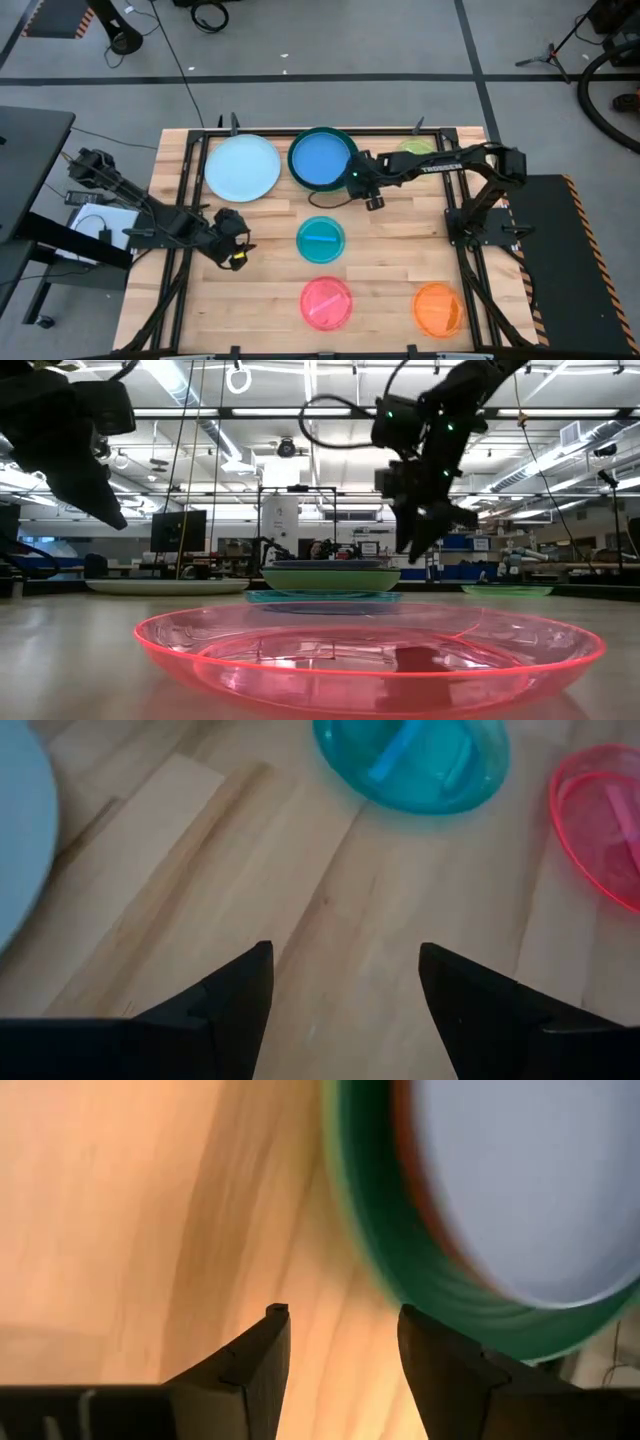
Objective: Stack plastic plates
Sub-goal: Stack the stacked plates on top of the light blue plate
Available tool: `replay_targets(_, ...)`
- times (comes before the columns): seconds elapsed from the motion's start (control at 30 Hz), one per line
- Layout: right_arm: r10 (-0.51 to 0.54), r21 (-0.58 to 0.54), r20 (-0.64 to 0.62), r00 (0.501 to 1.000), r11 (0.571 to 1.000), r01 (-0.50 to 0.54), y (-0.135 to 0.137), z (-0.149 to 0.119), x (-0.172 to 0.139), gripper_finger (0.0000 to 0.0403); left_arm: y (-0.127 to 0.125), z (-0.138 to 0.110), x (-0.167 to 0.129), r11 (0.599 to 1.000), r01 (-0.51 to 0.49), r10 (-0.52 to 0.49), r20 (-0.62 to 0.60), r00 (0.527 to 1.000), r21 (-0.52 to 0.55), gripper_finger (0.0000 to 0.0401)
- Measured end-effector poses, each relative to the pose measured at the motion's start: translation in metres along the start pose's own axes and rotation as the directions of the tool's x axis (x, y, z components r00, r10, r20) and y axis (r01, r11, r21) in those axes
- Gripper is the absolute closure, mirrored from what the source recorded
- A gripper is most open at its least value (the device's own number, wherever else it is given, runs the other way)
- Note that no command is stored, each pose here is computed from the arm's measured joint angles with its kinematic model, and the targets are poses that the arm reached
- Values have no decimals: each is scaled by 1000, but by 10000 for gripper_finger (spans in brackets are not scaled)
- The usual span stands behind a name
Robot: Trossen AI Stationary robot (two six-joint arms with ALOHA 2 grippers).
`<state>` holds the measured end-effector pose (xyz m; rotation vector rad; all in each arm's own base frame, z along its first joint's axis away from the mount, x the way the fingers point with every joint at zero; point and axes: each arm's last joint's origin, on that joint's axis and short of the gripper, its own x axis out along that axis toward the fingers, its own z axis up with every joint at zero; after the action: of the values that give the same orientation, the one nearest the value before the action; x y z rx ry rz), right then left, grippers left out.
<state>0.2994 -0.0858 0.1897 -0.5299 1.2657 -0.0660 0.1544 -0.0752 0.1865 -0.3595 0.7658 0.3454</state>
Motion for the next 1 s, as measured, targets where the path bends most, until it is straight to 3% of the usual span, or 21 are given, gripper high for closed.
replay_targets(0.13,-20,-14,24,1000,1000,20,-1,-3,11,215,3,-1,0,997,-35,36,-10,999,69,145)
replay_targets(0.23,-42,-23,40,998,999,43,-9,-4,24,222,19,1,-3,974,-197,205,-70,976,110,145)
replay_targets(0.33,-41,-22,55,998,999,43,-15,-5,36,231,39,9,-7,929,-362,370,-148,917,80,145)
replay_targets(0.4,-21,-28,35,999,999,22,-16,-6,44,237,51,14,-5,913,-407,405,-206,891,35,145)
replay_targets(0.57,-12,-47,19,1000,999,13,-20,-5,58,249,75,34,6,914,-404,380,-267,886,-40,145)
replay_targets(0.77,39,-69,81,996,997,-34,-18,-2,59,285,97,63,16,923,-382,375,-126,918,-41,145)
replay_targets(0.93,45,-83,92,995,996,-38,-16,1,57,355,91,83,20,952,-282,278,52,959,119,145)
replay_targets(1.0,52,-87,103,993,995,-43,-16,1,56,377,84,90,19,933,-257,230,132,964,250,145)
